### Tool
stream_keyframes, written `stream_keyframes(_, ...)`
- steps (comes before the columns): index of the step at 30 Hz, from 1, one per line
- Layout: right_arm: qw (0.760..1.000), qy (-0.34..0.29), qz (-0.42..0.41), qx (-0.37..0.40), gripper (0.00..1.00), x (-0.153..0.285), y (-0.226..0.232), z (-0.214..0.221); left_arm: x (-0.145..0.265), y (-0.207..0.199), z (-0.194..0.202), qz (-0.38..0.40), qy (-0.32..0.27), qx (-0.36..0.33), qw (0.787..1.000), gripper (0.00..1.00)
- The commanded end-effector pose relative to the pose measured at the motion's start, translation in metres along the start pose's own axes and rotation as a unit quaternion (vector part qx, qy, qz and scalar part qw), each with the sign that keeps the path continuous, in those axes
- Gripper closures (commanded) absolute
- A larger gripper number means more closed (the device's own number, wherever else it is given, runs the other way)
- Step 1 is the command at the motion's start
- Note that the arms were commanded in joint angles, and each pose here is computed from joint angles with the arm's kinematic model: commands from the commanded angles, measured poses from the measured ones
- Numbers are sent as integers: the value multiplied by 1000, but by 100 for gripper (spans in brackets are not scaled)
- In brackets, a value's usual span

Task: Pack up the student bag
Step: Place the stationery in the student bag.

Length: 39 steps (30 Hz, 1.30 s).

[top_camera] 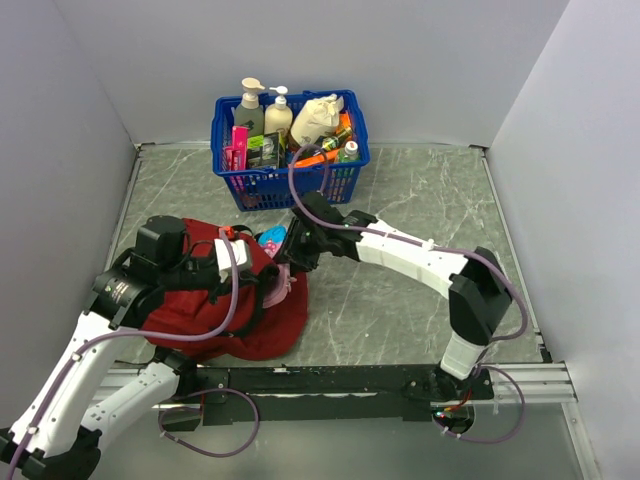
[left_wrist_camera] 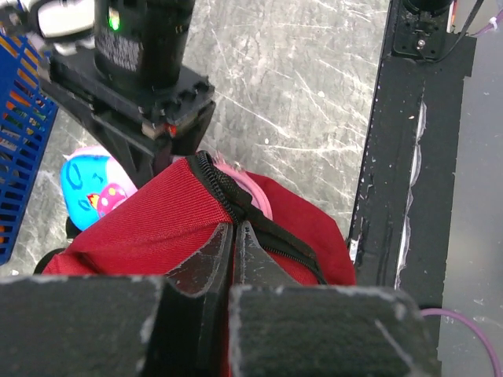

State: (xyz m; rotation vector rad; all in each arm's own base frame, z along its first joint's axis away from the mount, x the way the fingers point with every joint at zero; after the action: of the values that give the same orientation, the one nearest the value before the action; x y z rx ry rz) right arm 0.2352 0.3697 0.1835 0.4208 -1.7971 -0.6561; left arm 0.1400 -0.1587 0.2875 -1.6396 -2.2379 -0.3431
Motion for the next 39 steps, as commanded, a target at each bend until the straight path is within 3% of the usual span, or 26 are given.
stream_keyframes(1, 999, -19, 51, 1, 75, -3, -2, 2, 8, -11, -36, 35, -60, -47, 997, 99)
stream_keyframes(7, 996, -15, 88, 22, 76, -4, -20, 17, 12, -13, -44, 34, -70, -57, 995, 99)
stream_keyframes(18, 998, 7, 63, 22, 78, -2, -20, 41, 9, -13, -43, 36, -79, -50, 995, 99)
stream_keyframes(24, 999, -6, 28, 17, 64, -24, 36, 17, 9, -13, -44, 36, -78, -50, 995, 99)
stream_keyframes(28, 999, 16, 40, 33, 41, -40, 45, 27, 8, -13, -43, 38, -77, -49, 995, 99)
stream_keyframes(31, 999, 25, 32, 35, 29, -47, 42, 32, 7, -14, -41, 41, -77, -47, 995, 98)
stream_keyframes(36, 997, 17, 33, 61, 23, -46, 35, 25, 6, -14, -41, 45, -75, -42, 995, 96)
stream_keyframes(39, 995, -22, 46, 89, 23, -42, 21, 13, 6, -15, -41, 48, -78, -40, 995, 96)
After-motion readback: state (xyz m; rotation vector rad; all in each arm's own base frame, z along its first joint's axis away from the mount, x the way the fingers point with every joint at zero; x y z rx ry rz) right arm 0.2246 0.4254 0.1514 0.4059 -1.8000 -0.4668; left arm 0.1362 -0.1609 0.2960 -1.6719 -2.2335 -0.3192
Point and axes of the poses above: each gripper's point midway between its finger pads, its own x axis back along the fingers, its own y axis along the line the jaws close on, z = x × y, the point moved 3 cm from there along x, back along the fingers, and after that the axes turned 7 degrees about x, right-handed, at the moved point
